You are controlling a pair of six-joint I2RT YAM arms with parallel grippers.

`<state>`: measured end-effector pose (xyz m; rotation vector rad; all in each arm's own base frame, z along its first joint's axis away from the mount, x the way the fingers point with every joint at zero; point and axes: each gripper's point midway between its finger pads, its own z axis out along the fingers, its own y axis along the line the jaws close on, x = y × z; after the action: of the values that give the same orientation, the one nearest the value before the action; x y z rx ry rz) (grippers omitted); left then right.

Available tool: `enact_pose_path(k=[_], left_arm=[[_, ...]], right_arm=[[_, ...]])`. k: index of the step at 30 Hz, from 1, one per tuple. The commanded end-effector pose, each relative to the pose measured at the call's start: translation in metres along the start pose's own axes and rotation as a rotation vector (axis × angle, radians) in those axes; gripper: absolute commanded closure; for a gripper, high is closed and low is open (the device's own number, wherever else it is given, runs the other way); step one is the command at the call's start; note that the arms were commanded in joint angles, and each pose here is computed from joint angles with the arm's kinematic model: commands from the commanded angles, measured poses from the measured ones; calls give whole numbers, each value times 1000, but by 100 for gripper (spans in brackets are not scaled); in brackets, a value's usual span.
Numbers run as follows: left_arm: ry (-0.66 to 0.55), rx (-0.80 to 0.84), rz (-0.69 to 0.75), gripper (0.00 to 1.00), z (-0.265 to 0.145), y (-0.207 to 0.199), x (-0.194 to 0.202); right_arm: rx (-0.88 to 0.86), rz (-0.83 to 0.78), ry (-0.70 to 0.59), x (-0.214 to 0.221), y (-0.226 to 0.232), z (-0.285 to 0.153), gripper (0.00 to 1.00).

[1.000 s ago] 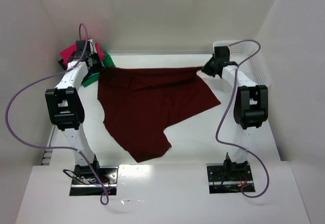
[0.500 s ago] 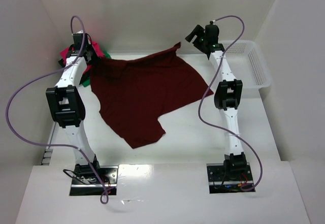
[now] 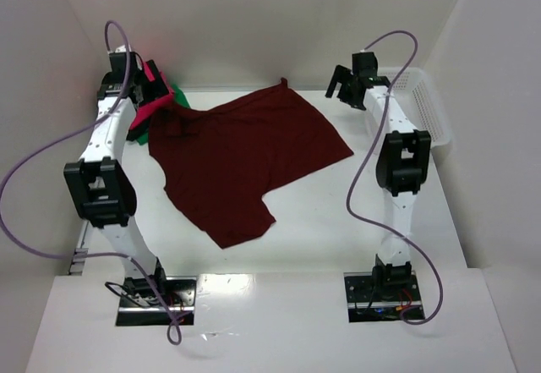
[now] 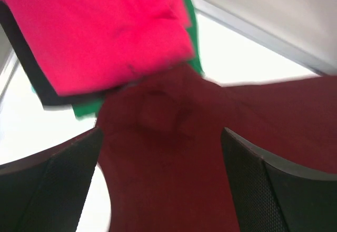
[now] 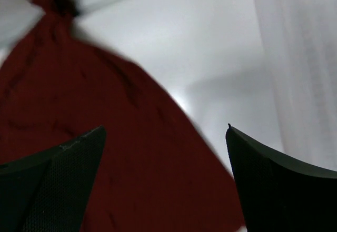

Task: Fold and stack the t-shirts
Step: Flatten out the tshirt

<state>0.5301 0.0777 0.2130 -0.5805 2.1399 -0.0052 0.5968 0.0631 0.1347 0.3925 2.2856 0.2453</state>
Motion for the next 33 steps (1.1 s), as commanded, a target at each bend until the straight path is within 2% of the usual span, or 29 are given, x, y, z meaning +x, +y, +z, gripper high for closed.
enact_pose_path(k=[1, 3, 4, 9, 11, 12, 15, 17, 18, 19, 21, 22, 23, 26, 33], left_arm=[[37, 160, 104, 0, -71, -53, 33], [129, 200, 139, 0, -83, -68, 73], [197, 229, 158, 0, -91, -81, 106], [370, 304, 190, 0, -121, -103, 194], [402, 330, 196, 0, -130, -107, 209], [438, 339, 217, 0, -135, -109, 224], [475, 351, 244, 0, -147, -112, 243], [492, 348, 245, 3, -149, -112, 251], [512, 334, 241, 9, -148, -107, 259], [517, 318, 245, 9, -144, -105, 262], [544, 279, 264, 18, -137, -97, 276], [544, 279, 264, 21, -137, -97, 276], [546, 265, 268, 27, -134, -95, 277], [548, 255, 284, 33, -131, -93, 279], [508, 270, 346, 34, -116, -107, 262]], right_arm=[[14, -52, -47, 7, -14, -44, 0], [3, -59, 14, 34, -15, -41, 0], [12, -59, 60, 51, -21, -43, 0], [42, -124, 163, 100, -29, -39, 0], [70, -145, 193, 117, -35, -37, 7], [71, -154, 214, 127, -35, -37, 14], [67, -181, 218, 137, -31, -35, 31], [61, -188, 220, 139, -27, -35, 36], [51, -207, 220, 144, -23, -37, 49], [59, -208, 217, 143, -24, -37, 49], [83, -237, 216, 152, -21, -40, 68], [83, -249, 215, 154, -17, -40, 74], [95, -270, 221, 160, -17, -40, 74], [157, -303, 250, 174, -26, -45, 76], [269, -363, 397, 208, -55, -57, 81]])
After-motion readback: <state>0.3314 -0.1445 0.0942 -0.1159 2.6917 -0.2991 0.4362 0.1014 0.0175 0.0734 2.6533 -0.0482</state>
